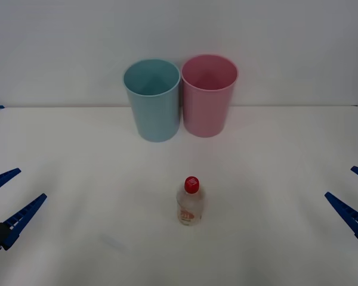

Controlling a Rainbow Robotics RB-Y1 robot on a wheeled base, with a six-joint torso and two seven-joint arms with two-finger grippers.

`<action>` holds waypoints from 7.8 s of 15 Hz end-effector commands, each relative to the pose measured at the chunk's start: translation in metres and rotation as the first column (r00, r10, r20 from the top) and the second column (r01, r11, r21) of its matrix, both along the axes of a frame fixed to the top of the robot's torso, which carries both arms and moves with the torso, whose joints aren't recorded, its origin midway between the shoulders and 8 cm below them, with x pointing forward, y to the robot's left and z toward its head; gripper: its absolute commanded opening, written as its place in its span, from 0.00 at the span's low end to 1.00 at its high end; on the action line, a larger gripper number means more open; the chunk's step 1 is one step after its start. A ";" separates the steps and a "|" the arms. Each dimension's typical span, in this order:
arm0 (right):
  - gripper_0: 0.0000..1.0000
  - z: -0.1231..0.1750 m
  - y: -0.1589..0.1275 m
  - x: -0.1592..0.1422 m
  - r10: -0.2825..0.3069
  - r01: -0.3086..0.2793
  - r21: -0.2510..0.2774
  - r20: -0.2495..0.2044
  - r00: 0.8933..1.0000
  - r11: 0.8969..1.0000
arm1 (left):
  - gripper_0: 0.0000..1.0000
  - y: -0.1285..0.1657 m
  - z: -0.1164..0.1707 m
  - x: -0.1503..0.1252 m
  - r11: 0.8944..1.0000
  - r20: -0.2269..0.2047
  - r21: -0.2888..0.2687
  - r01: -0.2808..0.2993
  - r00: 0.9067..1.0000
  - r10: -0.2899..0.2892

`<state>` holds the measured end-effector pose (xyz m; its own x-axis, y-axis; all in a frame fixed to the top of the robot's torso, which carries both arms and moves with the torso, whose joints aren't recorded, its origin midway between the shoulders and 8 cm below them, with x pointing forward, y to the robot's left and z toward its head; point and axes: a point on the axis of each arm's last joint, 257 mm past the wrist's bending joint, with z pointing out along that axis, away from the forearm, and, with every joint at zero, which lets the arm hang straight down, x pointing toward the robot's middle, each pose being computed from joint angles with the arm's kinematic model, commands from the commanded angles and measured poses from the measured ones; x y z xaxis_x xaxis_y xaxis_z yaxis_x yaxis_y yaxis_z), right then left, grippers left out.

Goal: Grasp the object on the table and drop it into the matching bin: aluminum can to the light blue bin, PET bottle to the pink bin.

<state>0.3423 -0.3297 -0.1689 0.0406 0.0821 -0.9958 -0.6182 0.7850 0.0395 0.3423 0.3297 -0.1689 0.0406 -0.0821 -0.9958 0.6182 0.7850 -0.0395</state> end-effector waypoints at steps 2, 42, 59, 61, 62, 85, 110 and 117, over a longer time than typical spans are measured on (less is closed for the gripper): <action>1.00 -0.003 -0.003 -0.003 -0.010 0.010 -0.003 -0.008 1.000 1.000 | 1.00 0.000 0.000 0.000 1.000 0.000 0.000 0.000 1.000 0.000; 1.00 -0.120 0.223 0.040 0.386 -0.397 -0.148 -0.098 0.917 0.906 | 1.00 0.000 0.000 0.000 1.000 0.000 0.000 0.000 1.000 0.000; 1.00 -0.133 0.301 0.049 0.380 -0.392 -0.157 -0.104 0.919 0.906 | 1.00 0.000 0.000 0.000 1.000 0.000 0.000 0.000 1.000 0.000; 1.00 -0.133 0.307 0.049 0.378 -0.390 -0.157 -0.102 0.920 0.907 | 1.00 0.000 0.000 0.000 1.000 0.000 0.000 0.000 1.000 0.000; 1.00 -0.134 0.309 0.050 0.376 -0.388 -0.157 -0.104 0.921 0.908 | 1.00 0.000 0.000 0.000 1.000 0.000 0.000 0.000 1.000 0.000; 0.00 -0.049 0.295 0.058 0.364 -0.366 -0.031 -0.058 0.930 0.930 | 1.00 0.000 0.000 0.000 1.000 0.000 0.000 0.000 1.000 0.000; 0.00 0.188 0.245 0.204 0.089 -0.089 -0.009 0.230 0.969 0.996 | 1.00 0.000 0.000 0.000 1.000 0.000 0.000 0.000 1.000 0.000; 0.00 0.191 0.257 0.275 0.051 -0.046 -0.033 0.185 0.981 0.998 | 1.00 0.000 0.000 0.000 1.000 0.000 0.000 0.000 1.000 0.000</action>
